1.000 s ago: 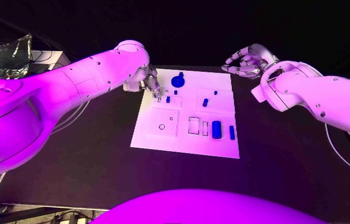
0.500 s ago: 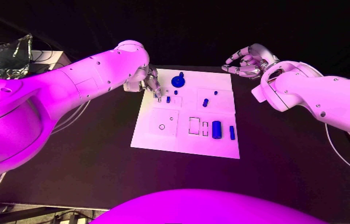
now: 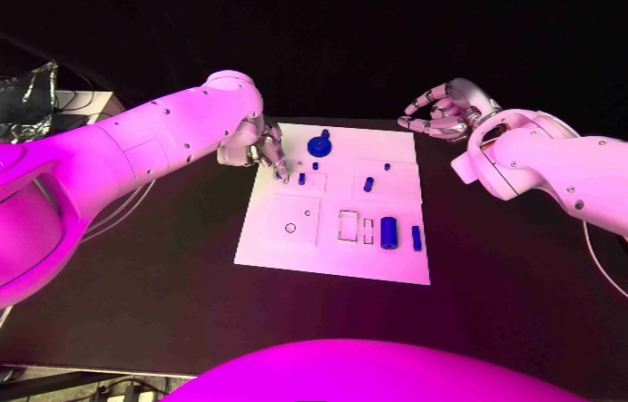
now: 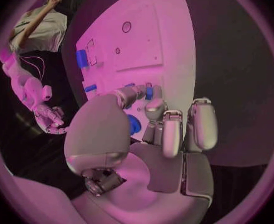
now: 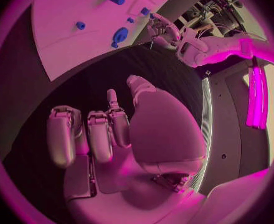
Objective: Assemble the parts on the task board
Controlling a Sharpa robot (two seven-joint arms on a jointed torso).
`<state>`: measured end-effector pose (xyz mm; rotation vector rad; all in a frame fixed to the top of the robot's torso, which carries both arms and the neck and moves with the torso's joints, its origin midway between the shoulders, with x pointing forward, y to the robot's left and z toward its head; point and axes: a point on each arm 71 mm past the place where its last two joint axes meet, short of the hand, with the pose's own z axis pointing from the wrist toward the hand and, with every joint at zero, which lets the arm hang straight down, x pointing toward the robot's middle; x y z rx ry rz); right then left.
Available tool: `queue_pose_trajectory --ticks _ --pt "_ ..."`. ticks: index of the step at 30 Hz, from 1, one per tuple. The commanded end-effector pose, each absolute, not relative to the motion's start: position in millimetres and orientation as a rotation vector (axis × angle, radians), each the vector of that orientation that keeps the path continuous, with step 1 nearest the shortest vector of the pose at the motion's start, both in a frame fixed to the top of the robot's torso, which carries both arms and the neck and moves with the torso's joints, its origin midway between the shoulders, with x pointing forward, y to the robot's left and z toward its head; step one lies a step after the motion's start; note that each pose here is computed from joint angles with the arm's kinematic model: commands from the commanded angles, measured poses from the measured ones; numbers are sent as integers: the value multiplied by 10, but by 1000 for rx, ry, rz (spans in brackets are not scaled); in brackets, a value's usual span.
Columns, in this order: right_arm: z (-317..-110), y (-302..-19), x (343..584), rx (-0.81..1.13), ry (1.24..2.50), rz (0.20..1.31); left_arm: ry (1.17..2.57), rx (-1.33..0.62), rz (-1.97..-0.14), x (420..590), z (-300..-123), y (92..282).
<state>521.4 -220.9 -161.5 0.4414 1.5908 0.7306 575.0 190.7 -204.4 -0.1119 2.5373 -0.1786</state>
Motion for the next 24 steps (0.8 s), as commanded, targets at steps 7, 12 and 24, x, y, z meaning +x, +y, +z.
queue_pose_trajectory --ticks 7,12,24 --pt "-1612 -2191 5214 420 1595 740 2598 -81 -179 5717 -2050 1881" --pt "-1612 -2182 5215 419 1596 742 2603 -79 -184 5721 -2053 1855" --pt "-1611 -2171 5211 418 1596 745 2568 -103 -190 5762 -2051 1812"
